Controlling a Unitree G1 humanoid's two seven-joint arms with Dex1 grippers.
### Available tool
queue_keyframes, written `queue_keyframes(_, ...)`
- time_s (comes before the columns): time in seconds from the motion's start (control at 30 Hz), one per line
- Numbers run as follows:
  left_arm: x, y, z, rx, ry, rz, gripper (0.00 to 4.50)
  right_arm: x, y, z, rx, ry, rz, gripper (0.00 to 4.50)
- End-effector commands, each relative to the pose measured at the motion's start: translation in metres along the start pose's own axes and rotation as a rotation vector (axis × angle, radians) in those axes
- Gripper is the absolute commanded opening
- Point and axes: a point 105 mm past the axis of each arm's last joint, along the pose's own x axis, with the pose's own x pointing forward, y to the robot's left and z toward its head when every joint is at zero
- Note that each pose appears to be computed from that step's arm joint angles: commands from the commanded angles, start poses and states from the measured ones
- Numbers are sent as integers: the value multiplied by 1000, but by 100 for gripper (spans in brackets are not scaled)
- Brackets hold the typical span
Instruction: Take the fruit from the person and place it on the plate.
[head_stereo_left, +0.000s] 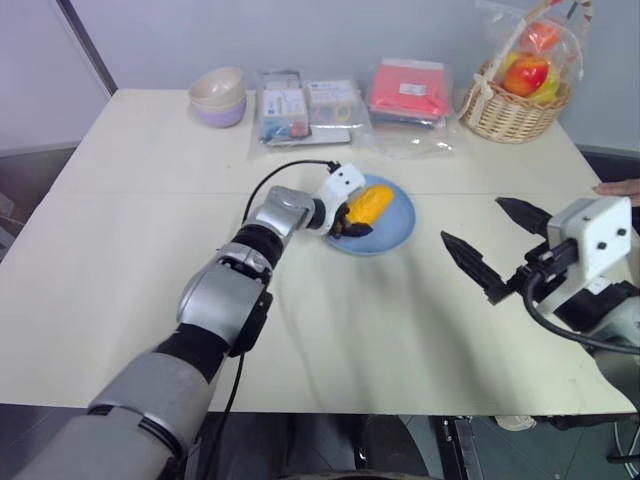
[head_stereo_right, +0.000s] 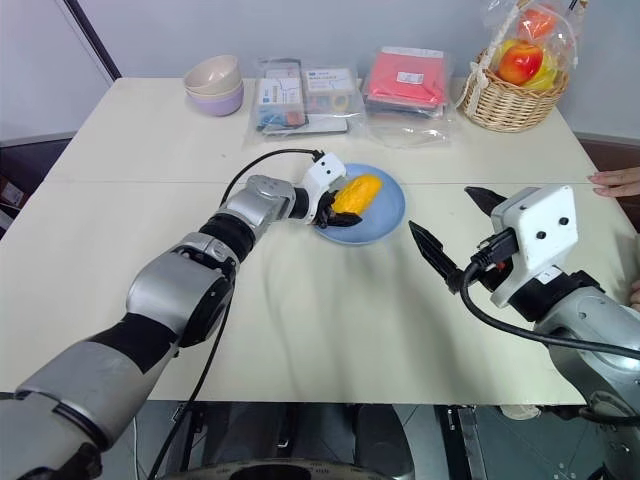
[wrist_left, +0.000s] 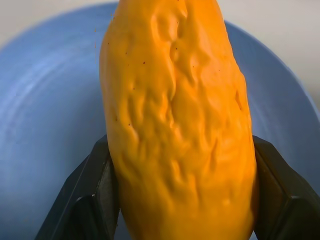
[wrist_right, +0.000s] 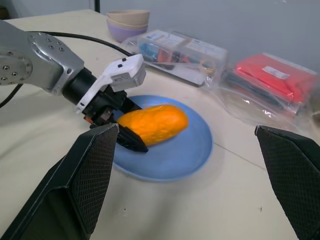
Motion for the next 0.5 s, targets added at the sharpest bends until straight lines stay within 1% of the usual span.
queue_keyframes(0.03, 1, -1, 6, 23, -23, 0, 364, -4, 2, 11, -37, -33, -6, 450)
queue_keyframes(0.1, 2, -2, 5, 22, -24, 1, 449, -5, 2, 11, -37, -31, -9, 450)
queue_keyframes(0.2, 0, 1, 10, 28, -52, 15, 449, -5, 1, 11, -36, -29, -11, 450)
queue_keyframes(0.33, -8, 10, 31, -12, -132, 33, 449, -4, 2, 11, -38, -26, -4, 450)
queue_keyframes(0.37, -11, 12, 38, -23, -155, 31, 449, -4, 2, 11, -37, -25, 1, 450)
queue_keyframes(0.43, -26, 18, 68, -62, -266, 9, 449, -3, 2, 10, -33, -21, 11, 450)
queue_keyframes(0.5, -34, 21, 83, -79, -326, 1, 449, -3, 2, 9, -32, -17, 16, 450)
